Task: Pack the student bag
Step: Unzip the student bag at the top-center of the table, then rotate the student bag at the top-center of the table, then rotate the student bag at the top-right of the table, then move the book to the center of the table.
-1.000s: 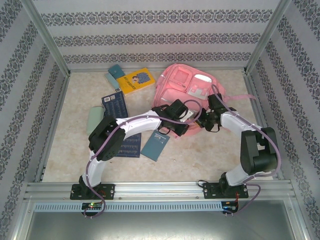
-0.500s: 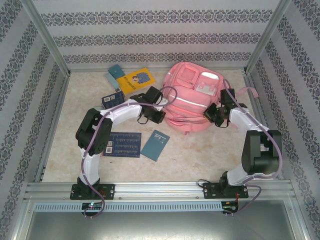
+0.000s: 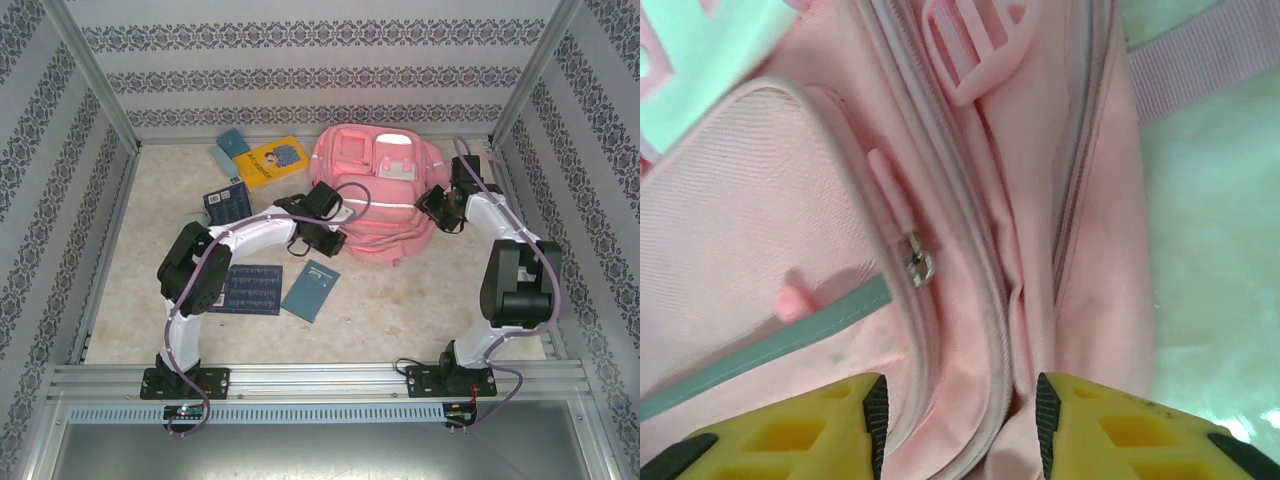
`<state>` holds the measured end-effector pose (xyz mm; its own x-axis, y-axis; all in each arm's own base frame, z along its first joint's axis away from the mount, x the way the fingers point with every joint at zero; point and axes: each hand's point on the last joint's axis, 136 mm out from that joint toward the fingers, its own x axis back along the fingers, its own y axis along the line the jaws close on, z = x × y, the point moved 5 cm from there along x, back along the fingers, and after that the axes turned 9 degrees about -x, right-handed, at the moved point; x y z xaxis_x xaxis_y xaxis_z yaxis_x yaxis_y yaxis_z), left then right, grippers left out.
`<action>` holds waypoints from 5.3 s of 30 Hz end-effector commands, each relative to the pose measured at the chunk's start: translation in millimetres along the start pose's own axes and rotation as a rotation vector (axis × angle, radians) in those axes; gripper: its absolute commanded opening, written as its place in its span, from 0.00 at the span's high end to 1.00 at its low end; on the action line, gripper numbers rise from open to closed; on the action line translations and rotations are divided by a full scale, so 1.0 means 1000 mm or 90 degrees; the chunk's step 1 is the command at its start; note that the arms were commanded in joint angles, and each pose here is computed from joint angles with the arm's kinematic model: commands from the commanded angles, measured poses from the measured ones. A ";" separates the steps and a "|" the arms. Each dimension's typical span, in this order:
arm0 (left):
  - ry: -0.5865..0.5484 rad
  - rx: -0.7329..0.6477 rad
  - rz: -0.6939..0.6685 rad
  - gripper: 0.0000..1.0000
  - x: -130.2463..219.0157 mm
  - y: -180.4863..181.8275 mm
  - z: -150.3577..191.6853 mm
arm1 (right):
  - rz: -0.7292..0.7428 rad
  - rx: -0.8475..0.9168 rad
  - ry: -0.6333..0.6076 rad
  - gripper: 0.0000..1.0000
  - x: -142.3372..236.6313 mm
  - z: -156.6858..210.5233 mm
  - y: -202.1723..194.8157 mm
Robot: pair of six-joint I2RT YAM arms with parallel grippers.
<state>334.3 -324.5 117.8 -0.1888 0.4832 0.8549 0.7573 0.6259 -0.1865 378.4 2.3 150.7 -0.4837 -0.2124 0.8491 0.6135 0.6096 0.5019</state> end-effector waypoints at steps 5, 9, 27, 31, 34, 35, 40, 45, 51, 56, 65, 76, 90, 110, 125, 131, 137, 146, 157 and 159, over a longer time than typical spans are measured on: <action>-0.019 -0.006 0.096 1.00 -0.015 -0.065 -0.026 | 0.007 -0.019 0.021 0.54 0.028 0.059 -0.032; -0.014 -0.018 0.113 1.00 -0.023 -0.080 -0.028 | -0.009 -0.039 0.066 0.54 0.024 0.101 -0.038; 0.045 -0.036 0.062 1.00 -0.023 -0.078 -0.010 | 0.007 -0.045 0.059 0.97 -0.003 0.127 -0.028; 0.092 -0.015 0.027 1.00 -0.026 -0.051 0.002 | 0.024 -0.027 0.023 1.00 0.009 0.114 -0.031; 0.101 0.007 -0.013 1.00 -0.020 -0.020 0.007 | 0.027 -0.040 0.009 1.00 0.014 0.105 -0.042; 0.106 0.015 -0.031 1.00 -0.018 -0.006 0.009 | 0.026 -0.048 0.005 1.00 0.016 0.101 -0.045; 0.114 0.067 -0.087 1.00 -0.011 0.055 0.014 | 0.019 -0.057 -0.009 1.00 0.027 0.092 -0.056; 0.089 0.118 -0.162 1.00 -0.013 0.119 0.001 | 0.005 -0.044 0.001 1.00 0.031 0.093 -0.055; 0.037 0.186 -0.208 1.00 -0.018 0.172 -0.029 | 0.004 -0.037 0.013 1.00 0.031 0.095 -0.055; 0.020 0.183 -0.221 1.00 -0.023 0.181 -0.045 | -0.039 -0.004 0.046 1.00 0.029 0.107 -0.039; -0.051 0.173 -0.161 1.00 -0.042 0.185 -0.081 | -0.158 0.148 0.109 1.00 0.037 0.169 0.035; -0.127 0.151 -0.139 0.75 -0.005 0.180 -0.113 | -0.174 0.231 0.192 0.93 -0.009 0.217 0.107; -0.257 0.211 -0.185 0.00 0.146 0.147 -0.097 | -0.077 0.419 0.126 0.44 0.014 0.195 0.088; -0.324 0.389 -0.495 0.00 0.283 0.111 0.052 | 0.062 0.552 0.106 0.48 -0.048 0.205 0.068; -0.309 0.399 -0.442 0.01 0.253 0.106 0.074 | -0.011 0.518 0.056 0.38 -0.020 0.196 0.125; -0.236 0.434 -0.467 0.11 0.208 0.131 0.080 | -0.100 0.507 0.075 0.37 0.003 0.200 0.145; -0.139 0.473 -0.489 0.31 0.167 0.170 0.102 | -0.166 0.485 0.056 0.46 0.023 0.205 0.161; -0.123 0.556 -0.393 0.71 0.115 0.237 0.117 | -0.184 0.425 0.029 0.51 0.034 0.217 0.178; -0.065 0.618 -0.322 0.95 0.067 0.264 0.133 | -0.194 0.428 0.036 0.42 0.030 0.223 0.193; -0.069 0.637 -0.278 0.97 0.058 0.255 0.136 | -0.191 0.426 0.044 0.41 0.023 0.221 0.195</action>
<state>442.8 -45.1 73.8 -0.4605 0.0264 0.8873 -0.2172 0.9658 -0.1415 339.6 281.6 234.8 -0.5216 -0.4778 0.7068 -0.0738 0.8506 0.5205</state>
